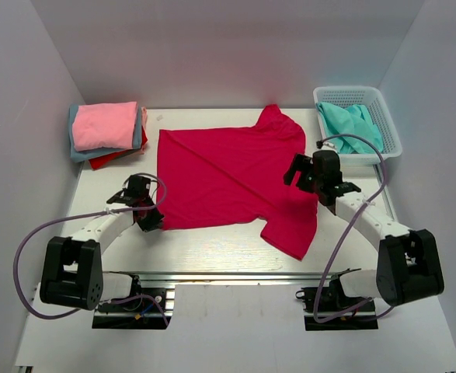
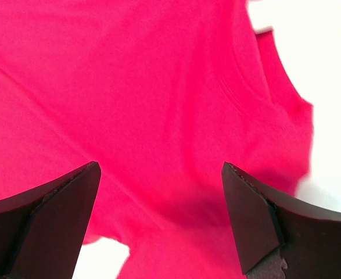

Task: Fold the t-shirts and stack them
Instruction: Grap the side of the flattened tshirt closest away from the robot with both arms

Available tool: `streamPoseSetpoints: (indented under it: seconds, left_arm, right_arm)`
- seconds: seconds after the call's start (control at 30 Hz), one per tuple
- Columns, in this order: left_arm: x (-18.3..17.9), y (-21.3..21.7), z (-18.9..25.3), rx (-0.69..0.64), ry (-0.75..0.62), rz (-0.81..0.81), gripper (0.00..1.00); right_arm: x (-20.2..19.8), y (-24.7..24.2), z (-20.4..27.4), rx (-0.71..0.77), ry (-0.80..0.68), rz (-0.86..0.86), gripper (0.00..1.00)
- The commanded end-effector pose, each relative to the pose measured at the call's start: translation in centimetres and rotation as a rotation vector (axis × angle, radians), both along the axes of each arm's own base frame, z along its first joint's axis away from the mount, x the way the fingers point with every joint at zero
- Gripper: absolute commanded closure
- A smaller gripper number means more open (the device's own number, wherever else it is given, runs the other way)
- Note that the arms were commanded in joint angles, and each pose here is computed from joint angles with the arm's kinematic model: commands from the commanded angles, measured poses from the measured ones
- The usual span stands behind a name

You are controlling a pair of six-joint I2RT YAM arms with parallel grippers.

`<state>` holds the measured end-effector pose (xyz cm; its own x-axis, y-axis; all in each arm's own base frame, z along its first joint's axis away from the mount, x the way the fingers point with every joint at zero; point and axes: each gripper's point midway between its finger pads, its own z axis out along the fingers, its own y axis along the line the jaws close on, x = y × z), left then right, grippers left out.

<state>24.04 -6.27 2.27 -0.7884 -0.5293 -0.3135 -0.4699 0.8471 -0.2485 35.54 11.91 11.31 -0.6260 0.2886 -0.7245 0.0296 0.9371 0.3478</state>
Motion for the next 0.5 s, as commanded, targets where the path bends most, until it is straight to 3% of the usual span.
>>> streamPoseSetpoints:
  seconds: [0.0, 0.17, 0.47]
  left_arm:
    - [0.0, -1.7, 0.2, -0.078, -0.009, -0.066, 1.0]
    - [-2.0, -2.1, -0.3, -0.103, 0.038, -0.121, 1.0]
    - [-0.4, -0.2, 6.5, -0.002, -0.087, -0.082, 1.0]
  right_arm:
    - [-1.7, -1.8, -0.7, -0.038, 0.045, -0.07, 0.1]
    - [-6.9, -3.1, -3.1, -0.08, 0.243, -0.088, 0.1]
    - [-16.7, -3.2, -5.3, -0.042, 0.607, -0.169, 0.1]
